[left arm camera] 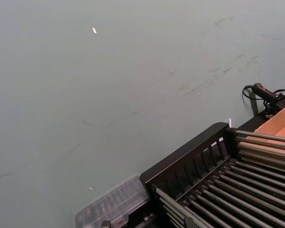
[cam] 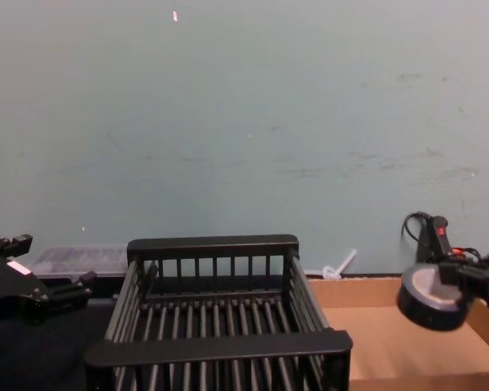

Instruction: Pick up the white tape and place it into the black box , Pick up the silver tape and place it into the brown box.

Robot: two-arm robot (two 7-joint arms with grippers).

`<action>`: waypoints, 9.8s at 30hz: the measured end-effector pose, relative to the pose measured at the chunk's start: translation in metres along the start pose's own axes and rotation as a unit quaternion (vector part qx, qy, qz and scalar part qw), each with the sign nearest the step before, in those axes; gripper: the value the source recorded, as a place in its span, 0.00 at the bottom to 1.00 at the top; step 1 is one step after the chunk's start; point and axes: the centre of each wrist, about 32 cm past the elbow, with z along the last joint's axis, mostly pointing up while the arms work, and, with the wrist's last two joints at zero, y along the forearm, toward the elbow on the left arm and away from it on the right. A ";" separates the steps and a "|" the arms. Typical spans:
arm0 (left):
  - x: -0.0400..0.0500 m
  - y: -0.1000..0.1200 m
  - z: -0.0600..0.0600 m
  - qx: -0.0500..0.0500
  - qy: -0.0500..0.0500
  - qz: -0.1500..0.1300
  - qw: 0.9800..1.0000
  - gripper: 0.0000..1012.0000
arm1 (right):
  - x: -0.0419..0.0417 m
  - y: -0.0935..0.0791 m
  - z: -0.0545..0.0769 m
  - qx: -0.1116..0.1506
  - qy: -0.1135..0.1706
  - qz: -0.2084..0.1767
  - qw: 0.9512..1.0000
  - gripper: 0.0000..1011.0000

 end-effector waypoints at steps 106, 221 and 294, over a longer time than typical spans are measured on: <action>0.0000 0.000 0.000 0.000 0.000 0.000 1.000 0.99 | 0.0194 0.048 -0.005 -0.033 0.004 -0.024 0.999 0.99; 0.0000 0.000 0.000 0.000 0.000 0.000 1.000 0.99 | -0.0823 0.078 -0.043 -0.088 -0.068 0.229 0.967 0.99; 0.0000 0.000 0.000 0.000 0.000 0.000 1.000 0.99 | -0.0814 0.076 -0.044 -0.089 -0.065 0.233 0.966 0.10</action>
